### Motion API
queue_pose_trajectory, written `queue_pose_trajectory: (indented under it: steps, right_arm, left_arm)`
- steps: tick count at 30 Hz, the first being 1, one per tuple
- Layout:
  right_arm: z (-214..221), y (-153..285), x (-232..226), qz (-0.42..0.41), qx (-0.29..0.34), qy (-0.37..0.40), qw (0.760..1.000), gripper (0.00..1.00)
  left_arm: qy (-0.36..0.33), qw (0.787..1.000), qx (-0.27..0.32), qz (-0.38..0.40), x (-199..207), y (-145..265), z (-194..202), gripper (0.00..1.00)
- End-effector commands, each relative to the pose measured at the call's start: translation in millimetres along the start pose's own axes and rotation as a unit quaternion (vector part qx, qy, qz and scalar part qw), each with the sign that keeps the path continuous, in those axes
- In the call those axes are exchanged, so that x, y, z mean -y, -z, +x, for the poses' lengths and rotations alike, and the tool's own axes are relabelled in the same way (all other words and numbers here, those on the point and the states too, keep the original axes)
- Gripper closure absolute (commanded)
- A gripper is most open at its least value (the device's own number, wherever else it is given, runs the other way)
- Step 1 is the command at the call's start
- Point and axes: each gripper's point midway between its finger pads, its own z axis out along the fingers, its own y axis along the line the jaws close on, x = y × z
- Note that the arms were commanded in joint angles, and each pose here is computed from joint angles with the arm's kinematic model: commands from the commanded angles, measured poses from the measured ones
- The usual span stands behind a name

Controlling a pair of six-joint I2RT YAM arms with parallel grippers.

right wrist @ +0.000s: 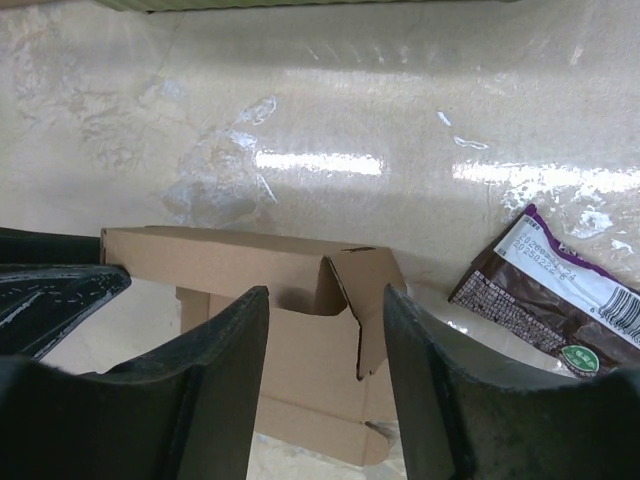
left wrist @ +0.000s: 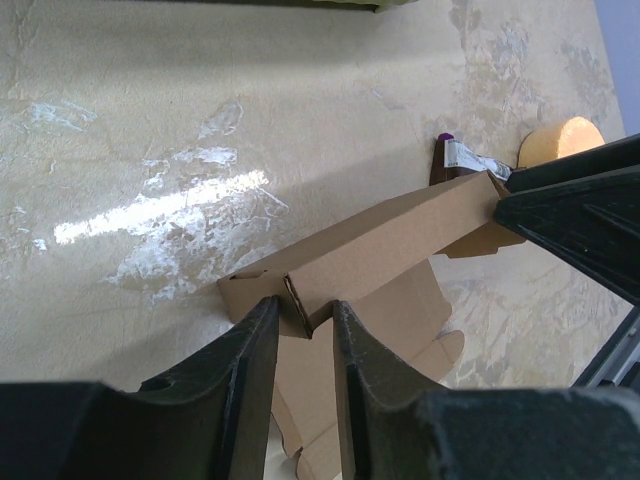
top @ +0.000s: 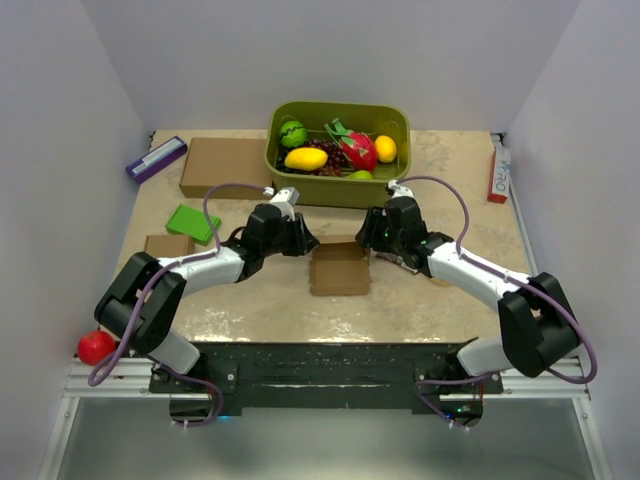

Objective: Fold the paper box

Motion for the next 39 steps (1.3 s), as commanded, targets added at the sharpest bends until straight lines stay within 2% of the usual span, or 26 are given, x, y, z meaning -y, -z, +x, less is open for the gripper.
queue_pose_trajectory:
  steps: [1,8,16,18,30,32,34,36,38,39]
  right_arm:
    - [-24,-2,-14,-0.023,0.029,-0.004,0.999,0.51]
    - [-16,-5,-10,-0.02,0.018,-0.009,1.0,0.68]
    - [0,-12,-4,-0.019,0.004,-0.019,1.0,0.78]
    - [5,-14,-1,-0.015,-0.001,-0.021,1.0,0.84]
    - [20,-21,12,0.006,-0.024,-0.023,0.999,1.0]
    - [20,-21,10,0.001,-0.023,-0.02,1.0,1.0]
    - [17,-18,8,-0.005,-0.017,-0.015,1.0,0.96]
    - [9,-13,7,-0.006,-0.004,-0.01,1.0,0.81]
    - [7,-10,14,0.008,-0.002,-0.012,1.0,0.64]
    - [0,-7,15,0.012,0.009,-0.015,1.0,0.48]
  left_arm:
    - [-0.014,1.0,-0.01,-0.02,-13,-1,7,0.69]
    - [-0.014,1.0,-0.01,-0.019,-12,-1,5,0.69]
    - [-0.015,1.0,-0.01,-0.019,-12,-1,5,0.7]
    - [-0.015,1.0,-0.01,-0.02,-12,-1,5,0.7]
    - [-0.016,1.0,-0.009,-0.021,-12,0,4,0.71]
    - [-0.016,1.0,-0.008,-0.021,-12,0,3,0.71]
    - [-0.017,1.0,-0.009,-0.021,-12,0,3,0.71]
    - [-0.019,1.0,-0.008,-0.022,-12,-1,2,0.71]
    - [-0.021,0.999,-0.009,-0.025,-12,0,2,0.71]
    - [-0.022,0.999,-0.011,-0.027,-13,0,3,0.71]
